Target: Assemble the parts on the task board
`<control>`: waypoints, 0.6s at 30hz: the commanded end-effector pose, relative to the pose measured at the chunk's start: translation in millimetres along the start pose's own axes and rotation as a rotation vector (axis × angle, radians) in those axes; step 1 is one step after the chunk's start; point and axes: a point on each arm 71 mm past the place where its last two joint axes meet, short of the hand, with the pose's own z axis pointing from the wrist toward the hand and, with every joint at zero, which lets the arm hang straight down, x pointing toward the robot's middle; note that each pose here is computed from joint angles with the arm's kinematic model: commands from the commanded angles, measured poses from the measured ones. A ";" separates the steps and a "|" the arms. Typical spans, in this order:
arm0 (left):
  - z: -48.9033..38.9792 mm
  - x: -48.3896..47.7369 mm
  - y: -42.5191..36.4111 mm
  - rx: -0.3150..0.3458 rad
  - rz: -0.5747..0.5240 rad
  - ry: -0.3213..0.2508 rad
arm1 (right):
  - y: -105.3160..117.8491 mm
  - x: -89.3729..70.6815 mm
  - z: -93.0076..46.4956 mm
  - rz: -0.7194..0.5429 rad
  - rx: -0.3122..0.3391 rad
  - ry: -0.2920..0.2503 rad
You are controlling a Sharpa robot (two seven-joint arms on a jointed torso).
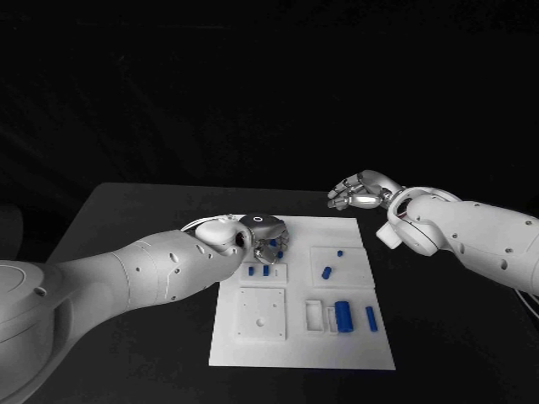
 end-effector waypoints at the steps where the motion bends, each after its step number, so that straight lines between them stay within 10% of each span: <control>1: 1.5 2.1 -1.6 0.002 -0.004 0.016 | 1.7 1.0 0.1 -0.004 -0.013 0.004; 18: 3.8 12.8 -1.5 -0.013 -0.017 0.068 | 3.7 1.8 0.4 -0.004 -0.023 -0.002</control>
